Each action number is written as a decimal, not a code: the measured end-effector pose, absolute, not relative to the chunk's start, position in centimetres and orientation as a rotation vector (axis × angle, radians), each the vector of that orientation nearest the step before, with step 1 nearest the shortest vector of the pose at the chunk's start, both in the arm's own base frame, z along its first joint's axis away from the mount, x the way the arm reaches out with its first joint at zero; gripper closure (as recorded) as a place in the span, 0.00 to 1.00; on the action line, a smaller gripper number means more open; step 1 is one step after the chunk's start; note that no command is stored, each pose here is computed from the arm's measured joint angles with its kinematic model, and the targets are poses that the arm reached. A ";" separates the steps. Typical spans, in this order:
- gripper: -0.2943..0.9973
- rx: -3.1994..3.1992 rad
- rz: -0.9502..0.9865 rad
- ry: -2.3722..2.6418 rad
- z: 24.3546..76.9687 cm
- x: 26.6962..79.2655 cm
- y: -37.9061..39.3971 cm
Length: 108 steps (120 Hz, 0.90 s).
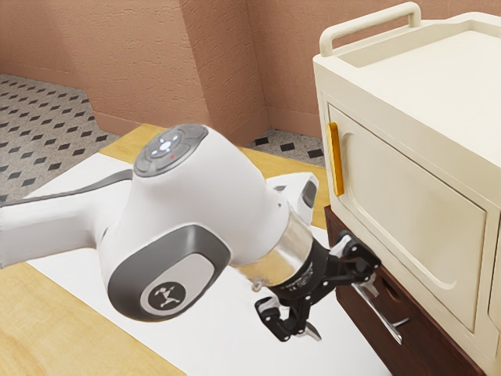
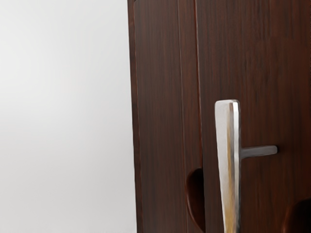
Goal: Pull the drawer handle with one arm to open the drawer
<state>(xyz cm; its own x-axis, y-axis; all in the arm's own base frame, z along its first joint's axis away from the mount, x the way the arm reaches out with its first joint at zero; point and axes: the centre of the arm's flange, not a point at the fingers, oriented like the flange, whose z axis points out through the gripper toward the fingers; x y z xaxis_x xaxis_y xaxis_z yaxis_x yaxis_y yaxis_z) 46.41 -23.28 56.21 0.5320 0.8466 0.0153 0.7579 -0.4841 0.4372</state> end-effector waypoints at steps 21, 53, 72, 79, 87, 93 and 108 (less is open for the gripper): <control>0.23 2.366 0.326 1.342 55.2 46.9 -23.6; 0.23 2.347 0.315 1.374 54.1 46.8 -23.5; 0.24 2.341 0.310 1.388 53.7 46.8 -23.5; 0.27 2.339 0.309 1.391 53.7 46.7 -23.5; 0.31 2.337 0.308 1.395 53.7 46.7 -23.5; 0.35 2.336 0.306 1.398 53.7 46.7 -23.5; 0.42 2.335 0.303 1.405 53.7 46.6 -23.3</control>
<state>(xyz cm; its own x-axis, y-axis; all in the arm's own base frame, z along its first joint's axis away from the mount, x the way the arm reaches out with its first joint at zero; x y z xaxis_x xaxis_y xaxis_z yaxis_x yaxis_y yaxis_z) 46.58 -23.32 53.70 0.4721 0.8813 -0.0186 0.7955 -0.4168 0.4399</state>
